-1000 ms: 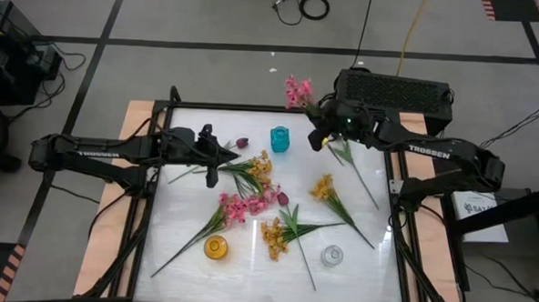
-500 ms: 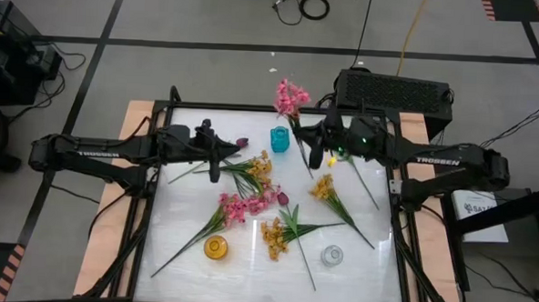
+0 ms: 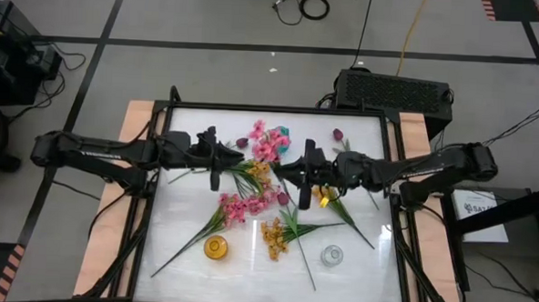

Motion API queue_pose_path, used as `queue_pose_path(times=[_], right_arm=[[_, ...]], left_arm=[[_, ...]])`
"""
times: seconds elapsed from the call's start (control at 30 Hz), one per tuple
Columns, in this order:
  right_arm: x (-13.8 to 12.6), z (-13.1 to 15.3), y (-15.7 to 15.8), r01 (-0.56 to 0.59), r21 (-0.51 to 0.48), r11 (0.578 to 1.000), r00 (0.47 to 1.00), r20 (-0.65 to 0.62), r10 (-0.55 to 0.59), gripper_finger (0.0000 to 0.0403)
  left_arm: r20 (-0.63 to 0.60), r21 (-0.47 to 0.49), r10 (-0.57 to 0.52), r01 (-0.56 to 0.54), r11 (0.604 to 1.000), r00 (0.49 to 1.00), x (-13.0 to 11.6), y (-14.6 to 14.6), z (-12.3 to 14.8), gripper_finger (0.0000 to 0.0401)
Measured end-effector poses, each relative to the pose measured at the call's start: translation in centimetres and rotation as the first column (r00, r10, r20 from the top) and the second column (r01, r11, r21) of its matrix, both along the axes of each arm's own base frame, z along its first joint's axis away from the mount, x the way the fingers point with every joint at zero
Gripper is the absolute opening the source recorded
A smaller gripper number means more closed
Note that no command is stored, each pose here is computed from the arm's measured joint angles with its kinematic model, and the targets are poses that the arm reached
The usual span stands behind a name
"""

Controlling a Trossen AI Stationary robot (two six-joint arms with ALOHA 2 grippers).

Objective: Sort flowers into vase by color
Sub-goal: Put the top pink flowers into the blue vase

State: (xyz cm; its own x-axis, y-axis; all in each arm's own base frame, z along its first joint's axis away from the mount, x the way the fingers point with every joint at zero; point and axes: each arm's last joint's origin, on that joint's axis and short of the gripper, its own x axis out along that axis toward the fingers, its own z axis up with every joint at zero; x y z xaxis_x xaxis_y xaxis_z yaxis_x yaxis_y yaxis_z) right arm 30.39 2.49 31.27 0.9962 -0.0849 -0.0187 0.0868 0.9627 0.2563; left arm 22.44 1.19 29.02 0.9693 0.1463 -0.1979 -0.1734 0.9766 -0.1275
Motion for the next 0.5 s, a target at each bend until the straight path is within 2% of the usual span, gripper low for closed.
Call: queue_pose_path(times=[0.23,0.5], right_arm=[[0.8,-0.1,0.2,-0.001,0.008,1.000,0.998,0.067,0.001,0.0015],[0.8,0.2,0.3,-0.002,0.006,1.000,0.994,0.106,0.001,0.0015]], left_arm=[[0.108,0.004,-0.050,0.050,0.999,0.993,2.4,-1.1,-0.3,0.0149],[0.203,0.008,-0.099,0.099,0.995,0.974,4.6,-2.3,-1.1,0.0196]])
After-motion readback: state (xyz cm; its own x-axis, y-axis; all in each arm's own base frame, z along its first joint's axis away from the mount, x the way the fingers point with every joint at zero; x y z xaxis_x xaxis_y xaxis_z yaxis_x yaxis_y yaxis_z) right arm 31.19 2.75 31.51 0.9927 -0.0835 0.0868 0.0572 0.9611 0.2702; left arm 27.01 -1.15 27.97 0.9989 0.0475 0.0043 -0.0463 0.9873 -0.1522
